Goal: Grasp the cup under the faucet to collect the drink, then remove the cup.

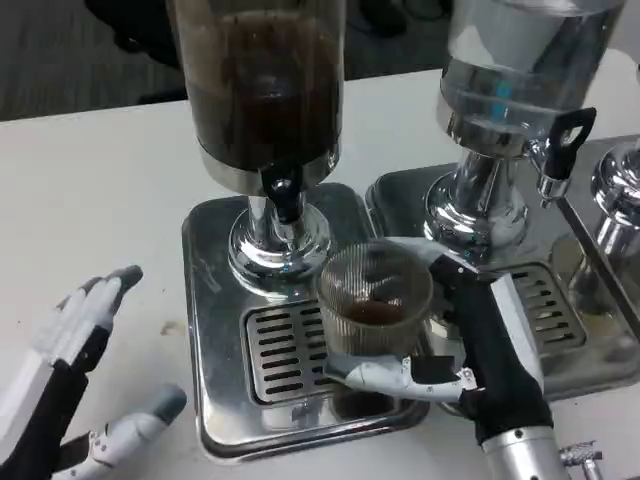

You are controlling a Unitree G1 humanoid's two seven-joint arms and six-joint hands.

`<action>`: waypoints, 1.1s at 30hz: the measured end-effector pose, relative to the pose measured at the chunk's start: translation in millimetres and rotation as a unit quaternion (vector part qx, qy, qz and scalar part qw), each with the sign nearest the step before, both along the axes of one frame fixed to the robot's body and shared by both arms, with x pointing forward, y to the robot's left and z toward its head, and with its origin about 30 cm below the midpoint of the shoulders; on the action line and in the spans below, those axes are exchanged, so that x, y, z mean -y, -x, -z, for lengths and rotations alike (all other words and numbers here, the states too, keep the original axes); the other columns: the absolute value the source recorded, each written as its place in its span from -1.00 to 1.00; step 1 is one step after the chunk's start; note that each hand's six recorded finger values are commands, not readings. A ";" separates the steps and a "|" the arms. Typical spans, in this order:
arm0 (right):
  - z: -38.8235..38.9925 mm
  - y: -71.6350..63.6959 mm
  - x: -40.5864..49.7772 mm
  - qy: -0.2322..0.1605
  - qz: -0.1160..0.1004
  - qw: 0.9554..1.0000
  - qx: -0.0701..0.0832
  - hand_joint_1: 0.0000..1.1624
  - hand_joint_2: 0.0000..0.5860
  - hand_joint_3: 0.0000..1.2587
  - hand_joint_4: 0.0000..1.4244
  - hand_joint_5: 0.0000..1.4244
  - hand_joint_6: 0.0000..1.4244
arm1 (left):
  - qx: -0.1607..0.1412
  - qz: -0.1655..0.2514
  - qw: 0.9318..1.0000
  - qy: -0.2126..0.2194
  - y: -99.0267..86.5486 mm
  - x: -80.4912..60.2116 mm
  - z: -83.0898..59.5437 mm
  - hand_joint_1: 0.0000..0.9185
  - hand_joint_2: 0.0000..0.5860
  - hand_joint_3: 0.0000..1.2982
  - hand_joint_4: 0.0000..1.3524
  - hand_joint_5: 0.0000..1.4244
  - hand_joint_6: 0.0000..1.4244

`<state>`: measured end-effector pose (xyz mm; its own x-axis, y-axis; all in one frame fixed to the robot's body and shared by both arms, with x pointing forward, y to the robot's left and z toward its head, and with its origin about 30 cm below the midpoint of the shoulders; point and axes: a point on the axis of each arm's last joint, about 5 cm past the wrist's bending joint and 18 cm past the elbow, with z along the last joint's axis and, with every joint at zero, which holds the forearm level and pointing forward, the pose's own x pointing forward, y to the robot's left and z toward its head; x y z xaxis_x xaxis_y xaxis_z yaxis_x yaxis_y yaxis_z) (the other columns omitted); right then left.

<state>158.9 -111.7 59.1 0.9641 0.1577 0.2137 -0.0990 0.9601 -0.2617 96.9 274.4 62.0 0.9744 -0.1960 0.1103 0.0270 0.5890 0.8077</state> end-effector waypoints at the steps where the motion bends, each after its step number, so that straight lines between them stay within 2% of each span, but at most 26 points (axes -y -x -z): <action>1: -0.6 0.1 0.1 0.000 -0.002 1.000 0.001 0.86 -0.72 0.38 0.29 0.33 0.76 | -0.003 0.001 1.000 -0.005 0.8 -0.1 -0.4 -1.00 -0.45 -1.00 -1.00 -1.00 -1.00; 3: -1.8 0.0 0.1 0.002 -0.010 1.000 0.000 0.85 -0.72 0.38 0.30 0.34 0.76 | -0.015 0.011 1.000 -0.023 2.1 -0.5 -2.8 -1.00 -0.54 -1.00 -1.00 -1.00 -1.00; 6: -3.5 1.7 -0.1 0.006 -0.028 1.000 -0.002 0.85 -0.72 0.38 0.30 0.34 0.78 | -0.041 0.033 0.997 -0.057 4.8 -0.5 -7.9 -1.00 -0.57 -1.00 -1.00 -1.00 -1.00; 8: -6.1 4.2 1.1 0.011 -0.039 0.999 0.001 0.85 -0.72 0.38 0.30 0.34 0.78 | -0.052 0.045 0.995 -0.077 7.9 0.9 -12.3 -1.00 -0.57 -1.00 -1.00 -1.00 -1.00; 13: -14.0 8.1 4.0 0.013 -0.049 0.999 0.013 0.84 -0.72 0.39 0.31 0.35 0.78 | -0.063 0.053 0.990 -0.113 14.8 1.2 -21.1 -1.00 -0.58 -1.00 -1.00 -1.00 -1.00; 19: -23.7 13.7 10.6 0.008 -0.063 0.998 0.020 0.84 -0.72 0.39 0.31 0.35 0.78 | -0.069 0.049 0.989 -0.119 24.3 0.3 -24.9 -1.00 -0.61 -1.00 -1.00 -1.00 -1.00; 23: -26.5 18.2 14.7 0.012 -0.079 0.997 0.013 0.83 -0.72 0.39 0.31 0.35 0.80 | -0.072 0.055 0.988 -0.127 30.0 2.8 -27.3 -1.00 -0.63 -1.00 -1.00 -1.00 -1.00; 27: -32.8 21.2 18.3 0.009 -0.097 0.995 0.014 0.82 -0.72 0.39 0.33 0.35 0.81 | -0.076 0.056 0.987 -0.132 37.3 6.1 -28.9 -1.00 -0.63 -1.00 -1.00 -1.00 -1.00; 33: -37.7 25.6 22.7 -0.005 -0.104 0.995 0.003 0.81 -0.71 0.39 0.33 0.35 0.81 | -0.072 0.038 0.989 -0.125 45.1 12.4 -30.5 -1.00 -0.64 -1.00 -1.00 -1.00 -1.00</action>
<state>133.3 -134.4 96.8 0.9094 0.3523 0.2211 -0.2954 0.9213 -0.2531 51.8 262.0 92.4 0.9578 -0.2728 -0.0903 0.1897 0.3640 0.9119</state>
